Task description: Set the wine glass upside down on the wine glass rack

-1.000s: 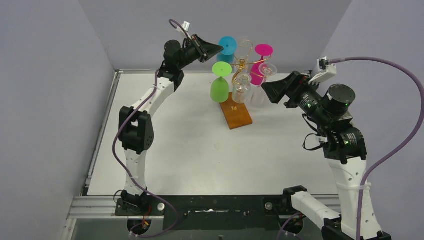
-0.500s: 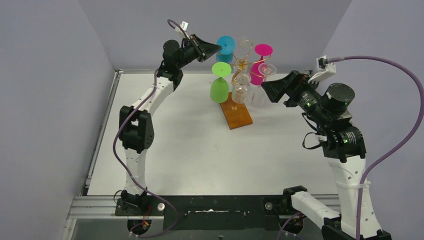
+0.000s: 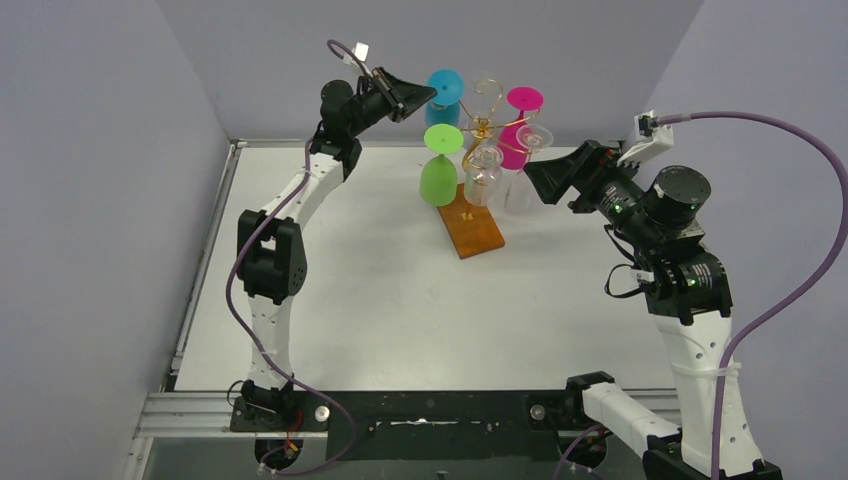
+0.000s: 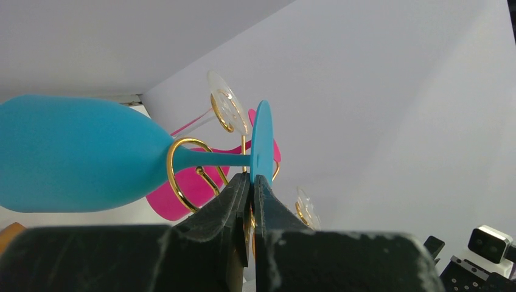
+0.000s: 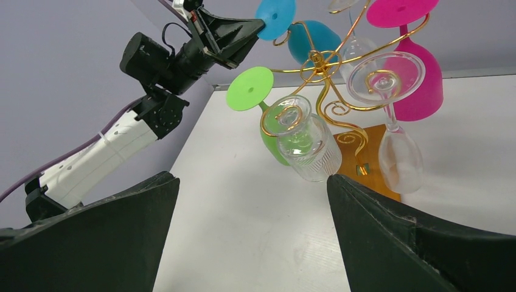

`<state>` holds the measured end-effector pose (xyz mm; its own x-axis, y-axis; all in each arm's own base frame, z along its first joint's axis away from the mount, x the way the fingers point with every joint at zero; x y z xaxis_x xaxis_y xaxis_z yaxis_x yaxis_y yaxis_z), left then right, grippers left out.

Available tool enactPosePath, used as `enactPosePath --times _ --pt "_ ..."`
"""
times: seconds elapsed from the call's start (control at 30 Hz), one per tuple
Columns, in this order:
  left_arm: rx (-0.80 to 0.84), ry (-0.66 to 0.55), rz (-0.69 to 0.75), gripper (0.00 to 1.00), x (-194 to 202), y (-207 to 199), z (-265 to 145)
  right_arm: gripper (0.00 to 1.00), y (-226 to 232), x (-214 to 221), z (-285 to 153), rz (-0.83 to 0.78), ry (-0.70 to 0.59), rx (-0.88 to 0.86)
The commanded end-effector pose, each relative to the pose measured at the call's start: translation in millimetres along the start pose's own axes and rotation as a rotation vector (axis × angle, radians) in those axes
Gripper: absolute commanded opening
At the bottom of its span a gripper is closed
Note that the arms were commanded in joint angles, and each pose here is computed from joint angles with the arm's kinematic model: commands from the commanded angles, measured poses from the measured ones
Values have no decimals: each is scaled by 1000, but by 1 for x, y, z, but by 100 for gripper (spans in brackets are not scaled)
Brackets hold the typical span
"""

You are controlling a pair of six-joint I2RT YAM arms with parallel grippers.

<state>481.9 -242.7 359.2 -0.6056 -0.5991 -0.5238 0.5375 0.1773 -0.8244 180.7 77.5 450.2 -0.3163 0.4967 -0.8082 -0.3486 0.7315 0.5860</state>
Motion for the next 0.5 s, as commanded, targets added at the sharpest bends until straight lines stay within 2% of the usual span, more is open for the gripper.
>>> enactPosePath --times 0.0,0.47 --pt "157 -136 119 0 -33 -39 -3 98 8 -16 -2 -45 -86 -32" --pt "188 -129 85 0 -33 -38 -11 97 7 -15 -1 -41 -88 -41"
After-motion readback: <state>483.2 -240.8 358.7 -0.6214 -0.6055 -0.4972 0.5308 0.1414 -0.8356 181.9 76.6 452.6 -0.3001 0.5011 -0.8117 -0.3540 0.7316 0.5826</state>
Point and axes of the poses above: each gripper's point midway between its finger pads, its own z axis out along the fingers, its own y axis along the line the jaws close on, x = y × z, the point moved 10 cm from there along -z, back along the fingers, and after that the axes turned 6 degrees about z, right-handed, at the moved point
